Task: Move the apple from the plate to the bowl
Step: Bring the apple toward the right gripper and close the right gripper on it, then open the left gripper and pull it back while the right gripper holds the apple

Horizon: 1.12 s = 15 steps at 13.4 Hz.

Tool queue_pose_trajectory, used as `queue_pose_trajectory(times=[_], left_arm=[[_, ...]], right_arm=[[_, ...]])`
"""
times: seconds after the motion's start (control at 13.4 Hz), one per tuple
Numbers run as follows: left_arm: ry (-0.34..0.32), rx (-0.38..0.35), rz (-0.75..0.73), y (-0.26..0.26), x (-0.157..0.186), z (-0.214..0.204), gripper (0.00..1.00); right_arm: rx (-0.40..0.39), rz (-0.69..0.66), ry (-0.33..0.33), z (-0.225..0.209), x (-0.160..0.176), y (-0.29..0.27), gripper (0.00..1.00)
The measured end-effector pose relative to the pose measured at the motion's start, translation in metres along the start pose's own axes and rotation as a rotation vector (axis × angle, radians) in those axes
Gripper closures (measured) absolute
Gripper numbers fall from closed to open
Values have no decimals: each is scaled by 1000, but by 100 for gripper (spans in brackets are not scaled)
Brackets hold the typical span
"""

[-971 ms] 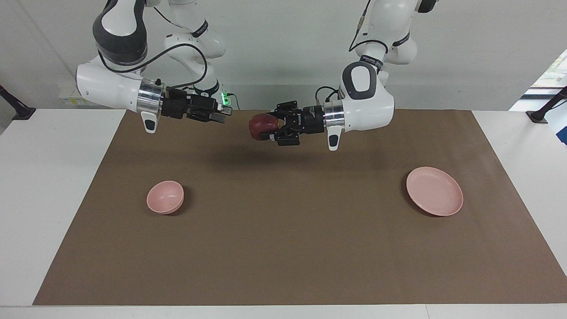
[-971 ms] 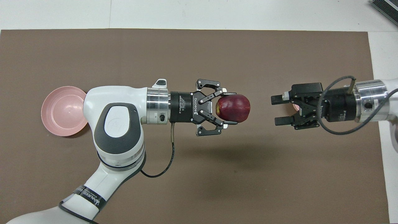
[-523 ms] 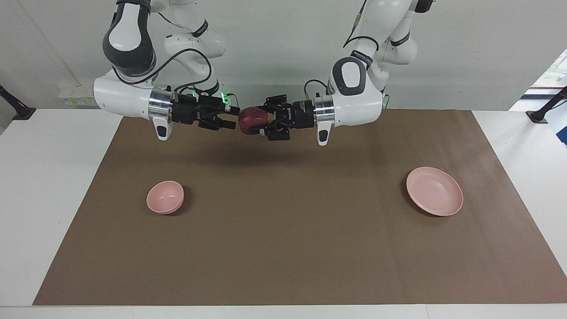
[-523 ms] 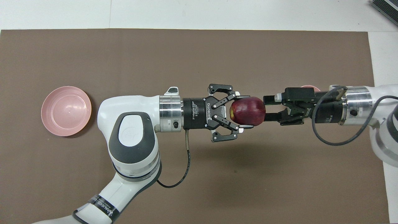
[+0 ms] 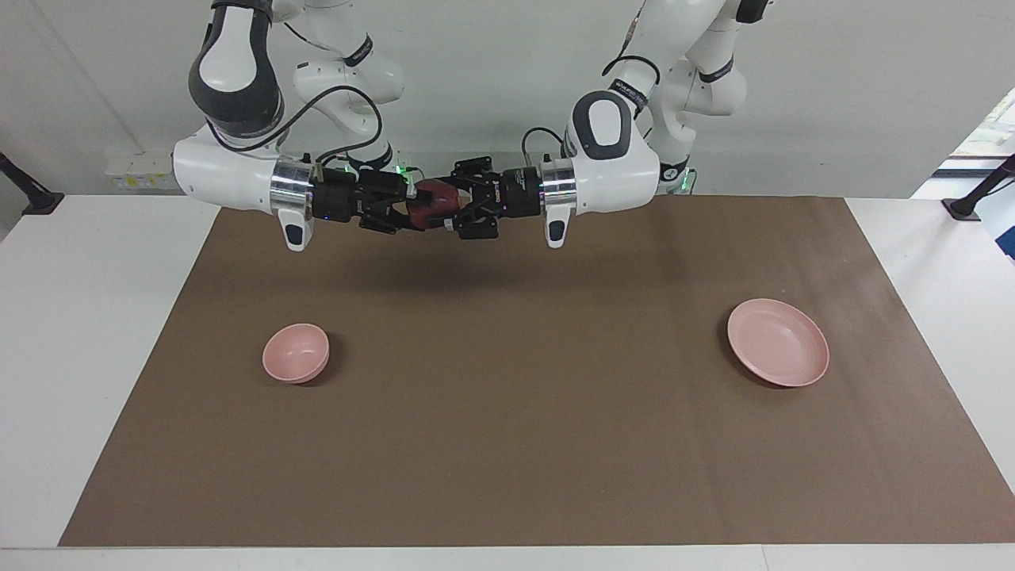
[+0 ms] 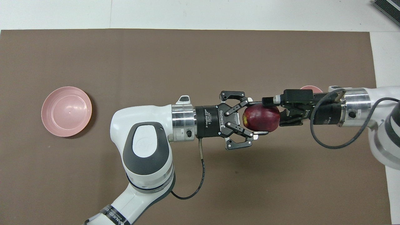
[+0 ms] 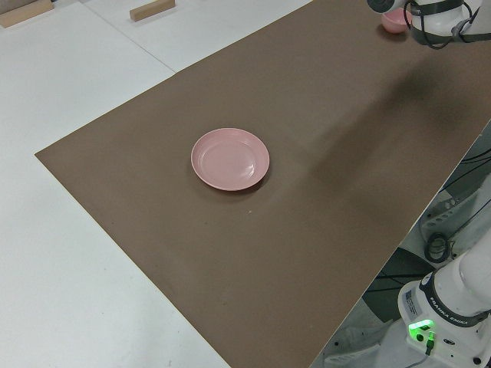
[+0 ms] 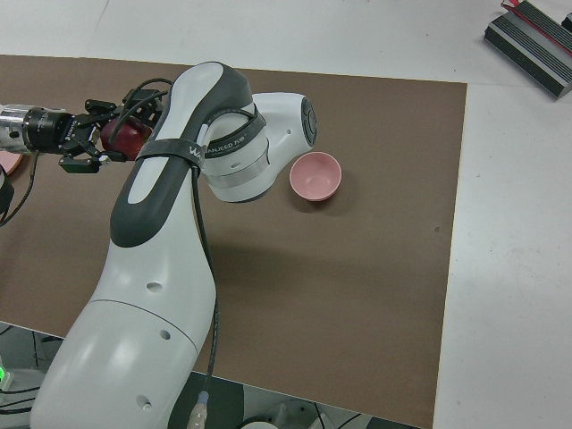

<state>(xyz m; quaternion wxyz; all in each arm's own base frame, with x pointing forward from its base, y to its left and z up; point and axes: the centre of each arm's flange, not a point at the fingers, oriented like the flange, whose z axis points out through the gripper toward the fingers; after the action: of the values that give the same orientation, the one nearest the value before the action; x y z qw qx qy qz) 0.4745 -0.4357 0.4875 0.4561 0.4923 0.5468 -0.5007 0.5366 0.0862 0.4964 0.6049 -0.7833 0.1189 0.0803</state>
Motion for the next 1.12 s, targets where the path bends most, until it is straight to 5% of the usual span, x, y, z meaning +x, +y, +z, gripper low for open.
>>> queue_pose_trajectory(times=[1.12], left_arm=[[18, -32, 3, -6, -2, 7, 26]], right_arm=[[-13, 1, -64, -5, -12, 6, 5]])
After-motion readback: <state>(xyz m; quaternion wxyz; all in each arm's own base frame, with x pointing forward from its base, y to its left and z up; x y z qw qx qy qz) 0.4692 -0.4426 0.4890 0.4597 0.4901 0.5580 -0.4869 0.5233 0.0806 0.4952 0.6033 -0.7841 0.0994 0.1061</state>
